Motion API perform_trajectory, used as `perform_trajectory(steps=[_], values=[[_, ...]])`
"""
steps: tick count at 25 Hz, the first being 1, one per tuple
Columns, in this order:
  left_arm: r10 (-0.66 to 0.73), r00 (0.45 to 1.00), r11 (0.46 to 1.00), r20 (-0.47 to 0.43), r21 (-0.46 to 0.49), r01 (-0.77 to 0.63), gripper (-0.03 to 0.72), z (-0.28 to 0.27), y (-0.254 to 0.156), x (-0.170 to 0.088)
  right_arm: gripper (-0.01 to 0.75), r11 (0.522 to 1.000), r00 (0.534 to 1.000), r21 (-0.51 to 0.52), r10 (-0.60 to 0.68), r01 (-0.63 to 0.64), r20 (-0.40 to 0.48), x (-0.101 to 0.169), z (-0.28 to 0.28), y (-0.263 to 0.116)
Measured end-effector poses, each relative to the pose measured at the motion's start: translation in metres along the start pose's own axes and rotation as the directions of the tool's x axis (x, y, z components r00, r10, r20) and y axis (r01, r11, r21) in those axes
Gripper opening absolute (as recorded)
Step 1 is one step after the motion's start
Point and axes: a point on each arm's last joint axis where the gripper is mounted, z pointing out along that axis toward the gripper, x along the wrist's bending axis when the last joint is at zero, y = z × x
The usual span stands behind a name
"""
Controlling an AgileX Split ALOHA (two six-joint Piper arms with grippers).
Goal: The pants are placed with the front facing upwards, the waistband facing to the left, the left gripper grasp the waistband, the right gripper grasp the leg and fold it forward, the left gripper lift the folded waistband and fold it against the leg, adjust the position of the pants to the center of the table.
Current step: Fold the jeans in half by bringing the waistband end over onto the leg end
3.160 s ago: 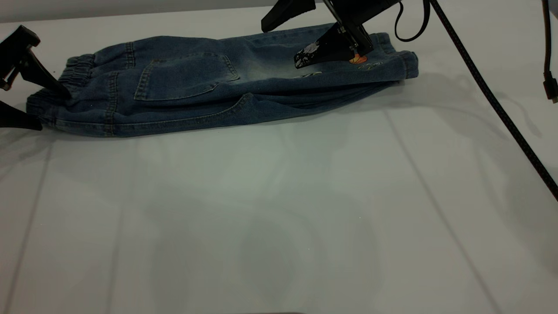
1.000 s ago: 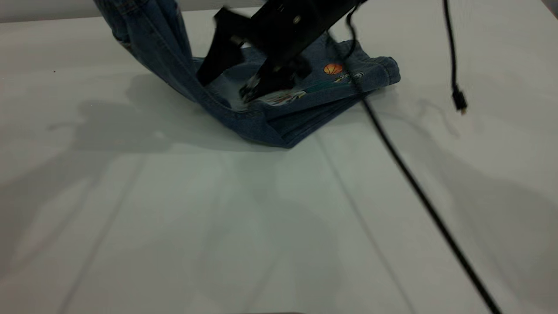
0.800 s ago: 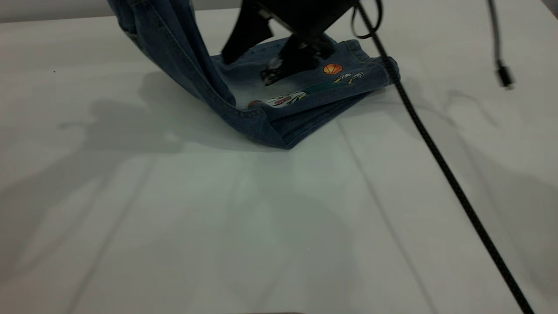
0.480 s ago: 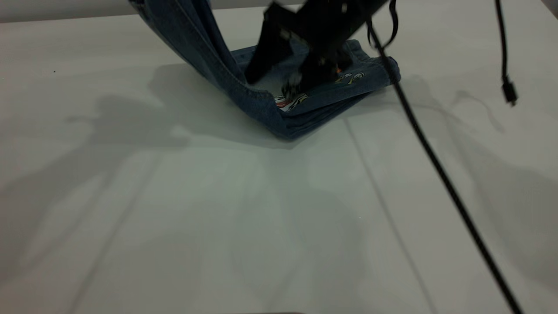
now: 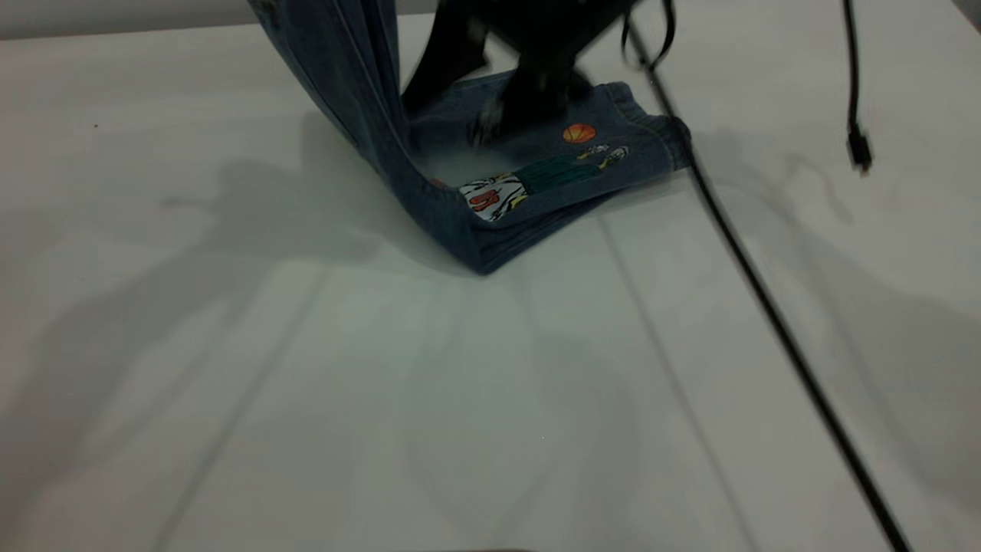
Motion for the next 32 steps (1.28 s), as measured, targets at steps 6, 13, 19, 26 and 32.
perform_trajectory(steps=[6, 13, 19, 26, 32], values=[[0.024, 0.999, 0.998, 0.024, 0.050, -0.025, 0.066, 0.038, -0.013, -0.016, 0.503, 0.983, 0.998, -0.176, -0.047, 0.053, 0.036, 0.009, -0.084, 0.043], [0.032, 0.999, 0.990, 0.006, 0.139, -0.033, 0.066, 0.106, -0.050, -0.025, 0.493, 0.947, 0.995, -0.310, -0.071, 0.088, 0.068, 0.020, -0.164, 0.062], [0.030, 1.000, 0.976, 0.001, 0.217, -0.029, 0.086, 0.165, -0.078, -0.017, 0.493, 0.945, 0.993, -0.308, -0.100, 0.112, 0.057, 0.036, -0.174, 0.063], [0.070, 0.992, 0.956, 0.103, 0.278, -0.096, 0.407, 0.177, -0.080, -0.023, 0.493, 0.950, 0.994, -0.291, -0.103, 0.112, 0.046, 0.037, -0.173, 0.061], [0.231, 0.955, 0.935, 0.184, 0.229, -0.270, 0.588, 0.139, -0.047, -0.043, 0.493, 0.951, 0.992, -0.285, -0.109, 0.123, 0.063, 0.037, -0.174, 0.061]])
